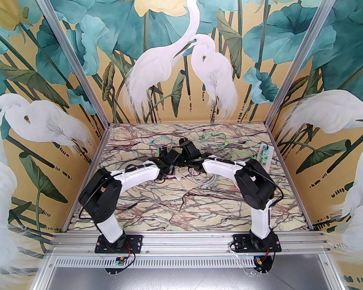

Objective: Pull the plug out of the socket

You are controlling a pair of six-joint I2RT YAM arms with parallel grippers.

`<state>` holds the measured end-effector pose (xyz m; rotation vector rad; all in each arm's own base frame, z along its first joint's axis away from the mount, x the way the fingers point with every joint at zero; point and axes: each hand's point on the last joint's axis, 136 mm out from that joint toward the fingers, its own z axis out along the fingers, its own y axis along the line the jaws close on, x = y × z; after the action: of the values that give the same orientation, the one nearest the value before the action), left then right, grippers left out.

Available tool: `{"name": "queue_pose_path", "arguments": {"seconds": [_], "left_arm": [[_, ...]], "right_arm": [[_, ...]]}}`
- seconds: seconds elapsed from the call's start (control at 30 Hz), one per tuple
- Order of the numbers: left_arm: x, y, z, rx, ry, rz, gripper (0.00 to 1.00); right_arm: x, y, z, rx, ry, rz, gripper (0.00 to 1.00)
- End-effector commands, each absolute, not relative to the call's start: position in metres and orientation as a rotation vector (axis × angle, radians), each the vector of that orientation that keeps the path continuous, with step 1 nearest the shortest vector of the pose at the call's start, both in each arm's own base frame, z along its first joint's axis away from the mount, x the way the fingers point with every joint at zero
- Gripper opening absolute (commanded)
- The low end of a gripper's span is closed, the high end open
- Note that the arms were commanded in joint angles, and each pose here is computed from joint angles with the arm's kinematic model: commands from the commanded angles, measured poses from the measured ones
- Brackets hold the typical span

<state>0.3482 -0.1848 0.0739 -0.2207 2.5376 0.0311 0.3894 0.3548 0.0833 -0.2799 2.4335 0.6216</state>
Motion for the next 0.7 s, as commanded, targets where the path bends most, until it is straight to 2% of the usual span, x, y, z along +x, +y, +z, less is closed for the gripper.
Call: {"name": "queue_pose_path", "arguments": {"seconds": [0.0, 0.37, 0.67], "left_arm": [[0.355, -0.212, 0.104, -0.279, 2.482, -0.294, 0.11], [0.353, -0.197, 0.099, -0.294, 2.497, -0.205, 0.11], [0.349, -0.161, 0.132, -0.300, 2.438, -0.048, 0.12]], "right_arm": [[0.347, 0.332, 0.005, -0.370, 2.692, 0.461, 0.35], [0.347, 0.333, 0.005, -0.369, 2.692, 0.460, 0.35], [0.349, 0.330, 0.008, -0.359, 2.682, 0.441, 0.35]]}}
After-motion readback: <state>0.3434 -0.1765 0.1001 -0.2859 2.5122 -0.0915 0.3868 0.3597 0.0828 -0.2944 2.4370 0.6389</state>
